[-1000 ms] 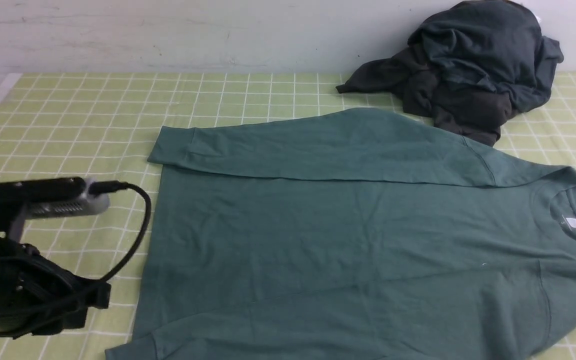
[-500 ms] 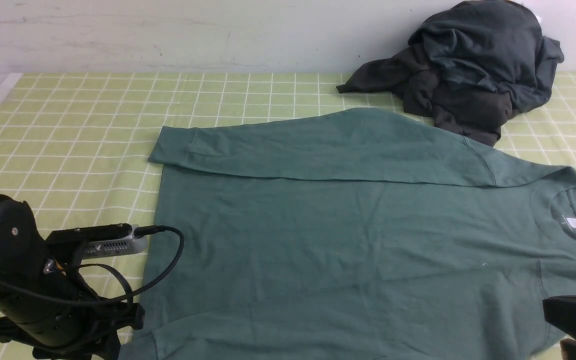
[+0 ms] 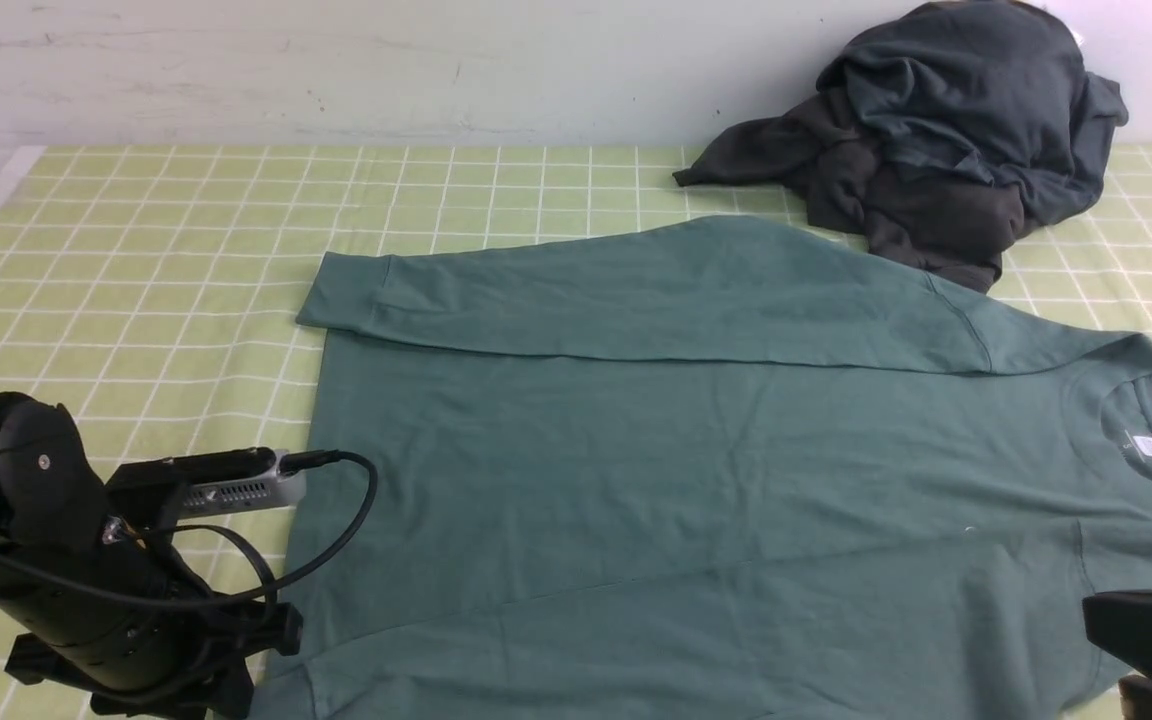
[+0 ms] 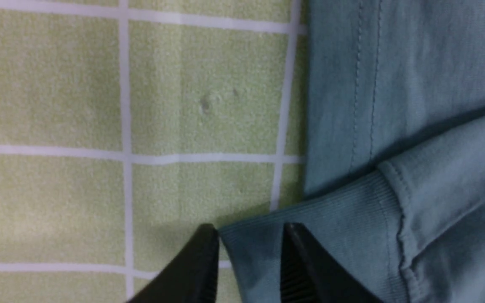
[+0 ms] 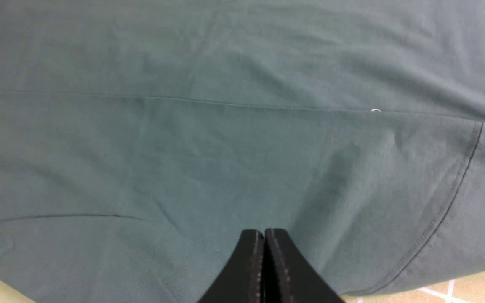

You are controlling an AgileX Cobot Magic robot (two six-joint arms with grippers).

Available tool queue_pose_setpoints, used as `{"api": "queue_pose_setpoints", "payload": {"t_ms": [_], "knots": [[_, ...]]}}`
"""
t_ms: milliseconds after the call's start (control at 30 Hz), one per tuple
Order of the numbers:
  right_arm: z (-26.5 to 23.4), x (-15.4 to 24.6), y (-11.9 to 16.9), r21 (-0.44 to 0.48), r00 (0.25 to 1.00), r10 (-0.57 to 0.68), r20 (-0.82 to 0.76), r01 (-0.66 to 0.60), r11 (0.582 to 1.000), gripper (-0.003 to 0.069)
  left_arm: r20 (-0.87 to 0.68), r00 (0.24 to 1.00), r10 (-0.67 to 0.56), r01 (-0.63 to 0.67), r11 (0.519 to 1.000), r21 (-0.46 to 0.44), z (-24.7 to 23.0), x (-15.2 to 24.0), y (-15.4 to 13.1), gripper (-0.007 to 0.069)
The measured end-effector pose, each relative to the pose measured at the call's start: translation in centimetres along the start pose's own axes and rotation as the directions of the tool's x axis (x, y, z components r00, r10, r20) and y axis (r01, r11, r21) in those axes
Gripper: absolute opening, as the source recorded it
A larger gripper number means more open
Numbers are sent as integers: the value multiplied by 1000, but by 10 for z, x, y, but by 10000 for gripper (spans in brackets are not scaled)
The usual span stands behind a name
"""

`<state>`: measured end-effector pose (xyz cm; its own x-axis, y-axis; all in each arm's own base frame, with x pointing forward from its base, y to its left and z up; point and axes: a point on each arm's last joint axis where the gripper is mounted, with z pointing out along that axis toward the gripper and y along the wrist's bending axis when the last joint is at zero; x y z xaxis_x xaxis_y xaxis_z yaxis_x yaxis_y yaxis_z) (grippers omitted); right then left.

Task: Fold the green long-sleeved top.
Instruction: Use the left arm to clamp the cuff closest to it

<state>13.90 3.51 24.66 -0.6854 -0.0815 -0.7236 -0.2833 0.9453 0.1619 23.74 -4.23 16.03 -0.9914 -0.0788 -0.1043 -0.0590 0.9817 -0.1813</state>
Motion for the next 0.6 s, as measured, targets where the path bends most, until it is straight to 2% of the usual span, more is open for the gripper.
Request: {"api": "queue_pose_setpoints", "payload": {"t_ms": [67,133,233,400,433,467,600], "knots": [[0,0,0,0,1000,0,0,0,1000,-3,0,1000,1,-1,1000,-1,0,0,0,273],[0,0,0,0,1000,-1,0,1,1000,-3,-6,1000,2,-2,1000,-4,1,0,0,292],[0,0,0,0,1000,-2,0,2,1000,-3,-21,1000,1,-1,1000,-8,5,0,1,275],[0,0,0,-3,1000,2,1,-2,1000,-3,-37,999,4,-4,1000,-7,9,-2,1,103],[0,0,0,-3,1000,2,1,-2,1000,-3,-38,999,4,-4,1000,-6,9,-2,1,95],[0,0,0,-5,1000,4,2,-4,1000,-3,-43,999,23,-23,1000,-1,8,-2,0,39],[0,0,0,-5,1000,4,2,-4,1000,-3,-32,997,65,-64,998,26,-1,-5,-4,6]]}}
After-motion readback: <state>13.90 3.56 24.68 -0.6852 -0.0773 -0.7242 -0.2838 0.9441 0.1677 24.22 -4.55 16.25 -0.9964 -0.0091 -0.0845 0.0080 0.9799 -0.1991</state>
